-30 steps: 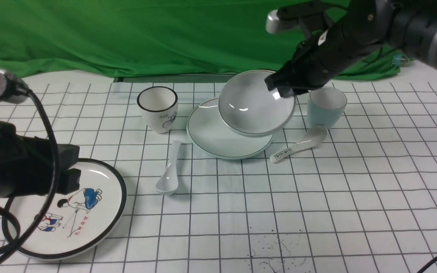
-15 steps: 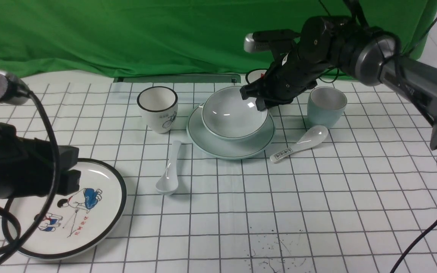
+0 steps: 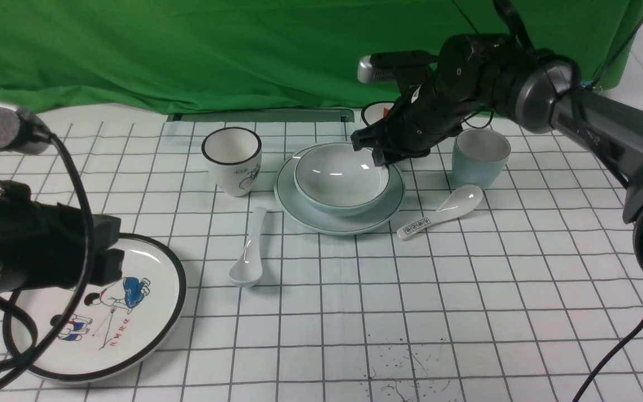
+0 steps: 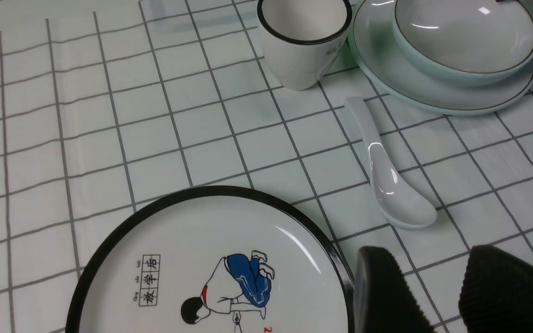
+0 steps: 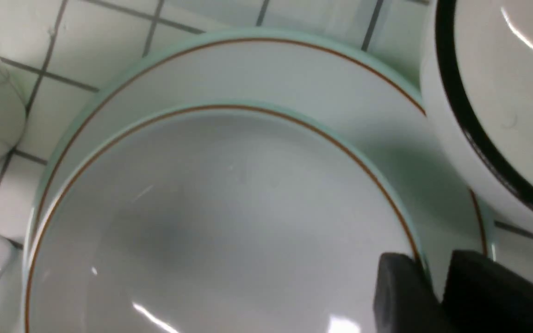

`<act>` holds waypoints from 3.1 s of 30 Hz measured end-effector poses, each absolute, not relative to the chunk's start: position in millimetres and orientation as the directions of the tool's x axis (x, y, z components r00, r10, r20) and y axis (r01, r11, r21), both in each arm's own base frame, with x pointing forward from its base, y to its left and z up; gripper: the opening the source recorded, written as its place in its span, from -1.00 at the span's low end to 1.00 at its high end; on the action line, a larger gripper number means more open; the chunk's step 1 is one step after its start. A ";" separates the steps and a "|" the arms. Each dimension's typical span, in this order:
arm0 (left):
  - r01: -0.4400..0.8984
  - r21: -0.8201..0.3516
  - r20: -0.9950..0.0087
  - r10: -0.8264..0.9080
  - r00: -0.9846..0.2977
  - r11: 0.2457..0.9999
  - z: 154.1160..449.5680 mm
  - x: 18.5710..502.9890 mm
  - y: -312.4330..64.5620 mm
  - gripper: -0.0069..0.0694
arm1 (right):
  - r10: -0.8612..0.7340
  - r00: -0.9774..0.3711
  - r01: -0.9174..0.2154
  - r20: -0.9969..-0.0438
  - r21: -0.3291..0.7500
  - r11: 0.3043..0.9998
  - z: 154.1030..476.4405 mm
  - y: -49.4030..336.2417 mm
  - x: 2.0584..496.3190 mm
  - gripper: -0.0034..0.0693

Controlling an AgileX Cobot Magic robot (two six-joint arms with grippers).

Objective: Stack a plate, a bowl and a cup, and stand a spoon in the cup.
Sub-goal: Use the right arm to put the blue rice bowl into the blue large plate in the middle, then use the right arm to grab a blue teacup, then use the right arm to put the blue teacup into the blue rice bowl in the middle, then use the left arm to grab a blue soup spoon

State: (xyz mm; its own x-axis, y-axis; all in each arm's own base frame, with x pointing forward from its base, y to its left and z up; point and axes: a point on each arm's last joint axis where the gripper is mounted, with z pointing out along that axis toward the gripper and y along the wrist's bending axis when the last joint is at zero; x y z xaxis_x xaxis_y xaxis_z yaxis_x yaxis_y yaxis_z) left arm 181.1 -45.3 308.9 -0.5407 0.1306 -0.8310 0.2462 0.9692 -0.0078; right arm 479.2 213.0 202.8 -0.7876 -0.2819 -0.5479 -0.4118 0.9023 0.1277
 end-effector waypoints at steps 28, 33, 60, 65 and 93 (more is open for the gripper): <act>0.243 -0.029 -0.824 0.114 -0.555 0.970 306.4 183.7 -46.8 -0.21 | -0.130 -0.859 -0.167 -0.495 0.030 0.986 217.8 80.4 507.2 0.16; 0.243 -0.029 -0.810 0.119 -0.574 0.970 303.2 185.1 -47.2 -0.20 | -0.189 -0.857 -0.208 -0.480 -0.014 0.978 214.8 78.7 507.0 -0.69; 0.237 -0.063 -0.798 0.094 -0.595 0.969 301.8 184.3 -48.5 -0.19 | -0.511 -0.627 -0.603 -0.588 -0.049 0.796 240.8 248.7 458.4 -0.70; 0.237 -0.063 -0.798 0.094 -0.595 0.969 301.8 184.3 -48.5 -0.19 | -0.512 -0.635 -0.596 -0.579 -0.055 0.801 235.5 244.7 461.9 -0.70; 0.216 -0.241 -0.643 0.011 -0.766 0.946 286.0 210.4 -67.3 -0.19 | -0.535 -0.561 -0.598 -0.632 -0.138 0.789 381.8 208.2 410.7 0.24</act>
State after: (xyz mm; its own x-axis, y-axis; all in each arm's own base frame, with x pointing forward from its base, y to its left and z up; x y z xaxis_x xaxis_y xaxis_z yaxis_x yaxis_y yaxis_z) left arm 210.4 -67.3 286.0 -0.7655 0.0111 -0.6433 0.2161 0.9462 -0.2408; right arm 410.7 208.2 381.8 -0.5605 -0.5352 -0.6319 -0.5980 0.7895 -0.1383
